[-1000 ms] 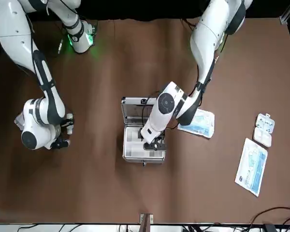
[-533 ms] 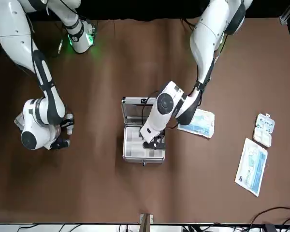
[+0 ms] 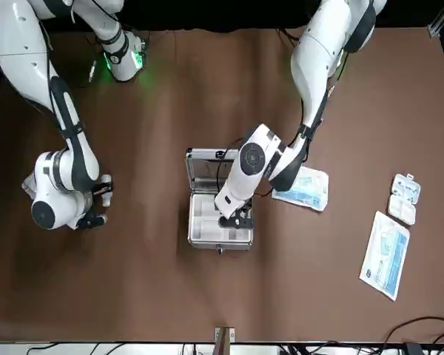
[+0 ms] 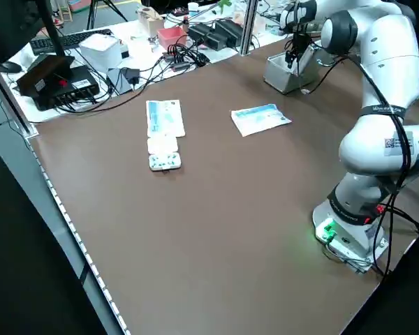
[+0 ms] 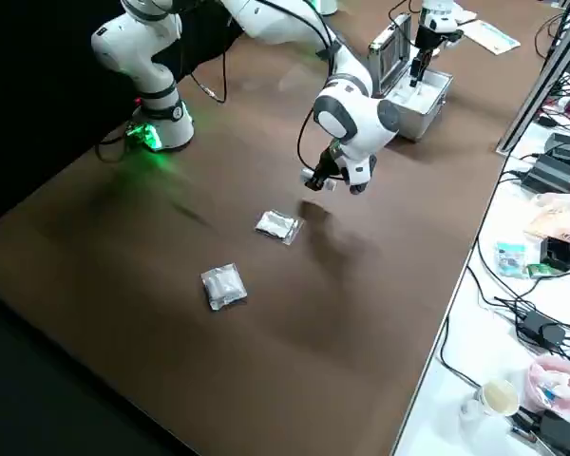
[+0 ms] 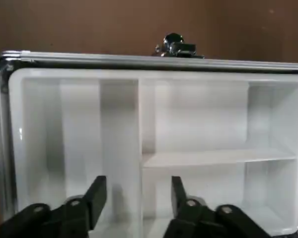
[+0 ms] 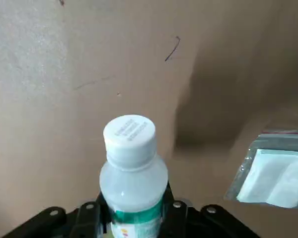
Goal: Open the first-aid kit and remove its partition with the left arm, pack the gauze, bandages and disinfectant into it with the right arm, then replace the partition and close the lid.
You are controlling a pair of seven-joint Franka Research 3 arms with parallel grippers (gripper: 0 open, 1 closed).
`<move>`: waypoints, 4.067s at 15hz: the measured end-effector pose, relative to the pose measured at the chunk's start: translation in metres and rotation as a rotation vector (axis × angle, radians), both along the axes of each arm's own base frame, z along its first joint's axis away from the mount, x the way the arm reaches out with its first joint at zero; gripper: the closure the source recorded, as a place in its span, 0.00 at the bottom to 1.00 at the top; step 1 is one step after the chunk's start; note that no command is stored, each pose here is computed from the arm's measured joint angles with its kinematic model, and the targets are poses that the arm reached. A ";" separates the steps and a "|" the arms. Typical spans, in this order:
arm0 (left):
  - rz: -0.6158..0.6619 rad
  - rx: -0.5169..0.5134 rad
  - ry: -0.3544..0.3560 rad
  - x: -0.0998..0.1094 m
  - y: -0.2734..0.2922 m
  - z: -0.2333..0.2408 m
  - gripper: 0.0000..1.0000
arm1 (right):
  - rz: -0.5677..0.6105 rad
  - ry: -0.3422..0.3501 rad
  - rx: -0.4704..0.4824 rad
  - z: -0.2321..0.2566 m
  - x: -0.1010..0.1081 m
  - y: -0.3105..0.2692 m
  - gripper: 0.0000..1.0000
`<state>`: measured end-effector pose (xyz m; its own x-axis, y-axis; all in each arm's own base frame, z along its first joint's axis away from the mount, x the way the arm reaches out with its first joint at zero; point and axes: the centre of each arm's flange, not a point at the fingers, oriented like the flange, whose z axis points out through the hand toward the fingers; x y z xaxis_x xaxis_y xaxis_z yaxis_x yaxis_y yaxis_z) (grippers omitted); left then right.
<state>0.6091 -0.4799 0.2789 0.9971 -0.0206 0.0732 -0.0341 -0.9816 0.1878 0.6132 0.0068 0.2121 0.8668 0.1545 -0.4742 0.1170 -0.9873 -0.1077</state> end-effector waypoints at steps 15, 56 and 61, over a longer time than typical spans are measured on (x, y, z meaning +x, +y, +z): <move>-0.020 0.023 -0.021 -0.006 -0.010 0.002 0.59 | 0.000 -0.001 0.000 0.001 0.000 0.000 0.60; -0.037 0.011 -0.053 -0.009 -0.016 0.051 0.96 | -0.071 -0.024 0.049 0.022 0.015 0.011 0.60; -0.013 -0.007 -0.088 0.003 -0.002 0.080 0.96 | -0.185 -0.035 0.126 0.053 0.031 0.047 0.60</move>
<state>0.6119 -0.4823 0.3588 0.9864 -0.0327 0.1612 -0.0636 -0.9796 0.1904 0.6444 0.0536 0.2654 0.9013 0.0479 -0.4306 -0.0586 -0.9712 -0.2309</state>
